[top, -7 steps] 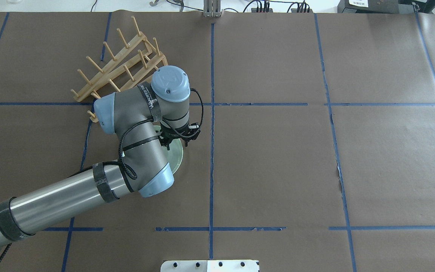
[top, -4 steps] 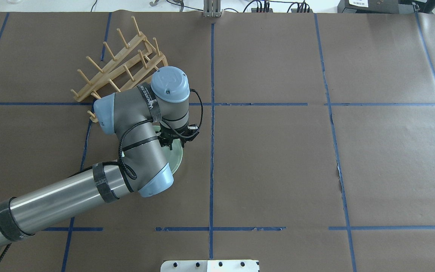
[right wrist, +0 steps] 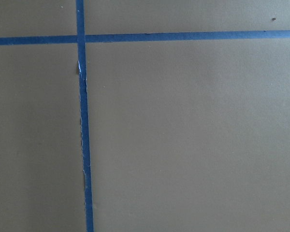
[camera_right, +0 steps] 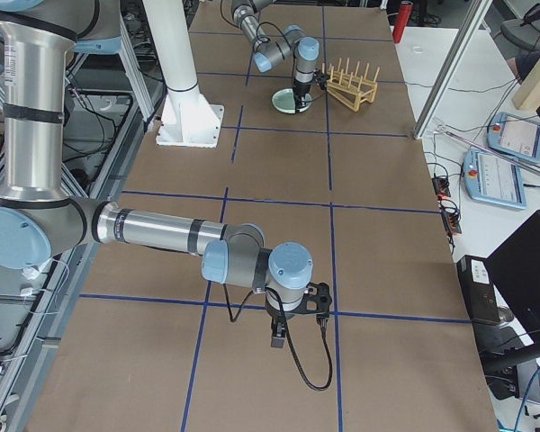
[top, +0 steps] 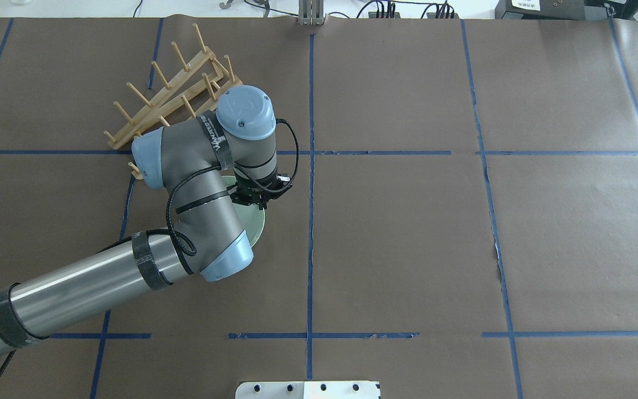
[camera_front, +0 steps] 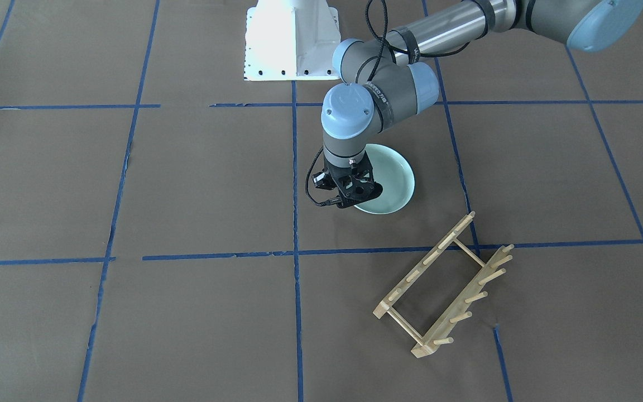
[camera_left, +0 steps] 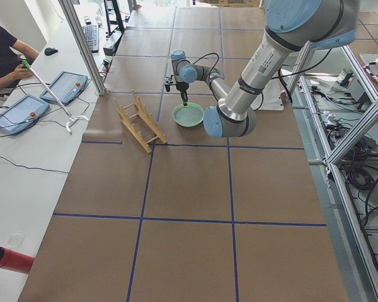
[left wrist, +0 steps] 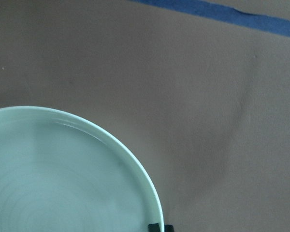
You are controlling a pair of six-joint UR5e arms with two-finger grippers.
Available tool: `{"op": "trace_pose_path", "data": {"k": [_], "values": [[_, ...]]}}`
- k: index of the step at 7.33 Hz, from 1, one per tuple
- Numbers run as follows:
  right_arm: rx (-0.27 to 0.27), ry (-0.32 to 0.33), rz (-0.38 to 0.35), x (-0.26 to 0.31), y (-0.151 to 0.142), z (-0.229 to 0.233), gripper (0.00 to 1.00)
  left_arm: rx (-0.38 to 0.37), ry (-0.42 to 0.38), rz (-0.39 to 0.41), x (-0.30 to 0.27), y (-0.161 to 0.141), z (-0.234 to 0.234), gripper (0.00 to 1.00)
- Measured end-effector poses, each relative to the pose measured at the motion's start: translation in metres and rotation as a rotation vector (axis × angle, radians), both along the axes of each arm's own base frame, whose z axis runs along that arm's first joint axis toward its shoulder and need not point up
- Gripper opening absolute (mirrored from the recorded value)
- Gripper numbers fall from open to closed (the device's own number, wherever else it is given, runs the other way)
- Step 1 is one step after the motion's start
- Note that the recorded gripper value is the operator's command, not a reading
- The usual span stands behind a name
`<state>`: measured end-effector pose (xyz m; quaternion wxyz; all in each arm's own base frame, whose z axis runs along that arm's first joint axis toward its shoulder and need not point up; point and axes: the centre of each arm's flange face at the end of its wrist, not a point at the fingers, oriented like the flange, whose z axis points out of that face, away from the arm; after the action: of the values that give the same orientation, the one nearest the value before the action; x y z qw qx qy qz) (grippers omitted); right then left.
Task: Place plate on rack
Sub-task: 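Lift the plate with the left gripper and tilt it upright above the rack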
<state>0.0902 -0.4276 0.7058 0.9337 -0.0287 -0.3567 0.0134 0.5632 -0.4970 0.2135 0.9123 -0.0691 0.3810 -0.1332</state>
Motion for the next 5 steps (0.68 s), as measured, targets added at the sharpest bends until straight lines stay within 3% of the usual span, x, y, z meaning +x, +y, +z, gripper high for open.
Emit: {"op": "trace_pose_path", "data": {"k": [3, 5], "values": [[0.0, 0.0, 0.0, 0.0, 0.0, 0.0, 1.0, 0.047, 0.334, -0.299, -0.14, -0.033, -0.094, 0.0], [-0.001, 0.0, 0.0, 0.0, 0.0, 0.0, 1.0, 0.086, 0.631, -0.445, -0.212, -0.043, -0.084, 0.0]]}}
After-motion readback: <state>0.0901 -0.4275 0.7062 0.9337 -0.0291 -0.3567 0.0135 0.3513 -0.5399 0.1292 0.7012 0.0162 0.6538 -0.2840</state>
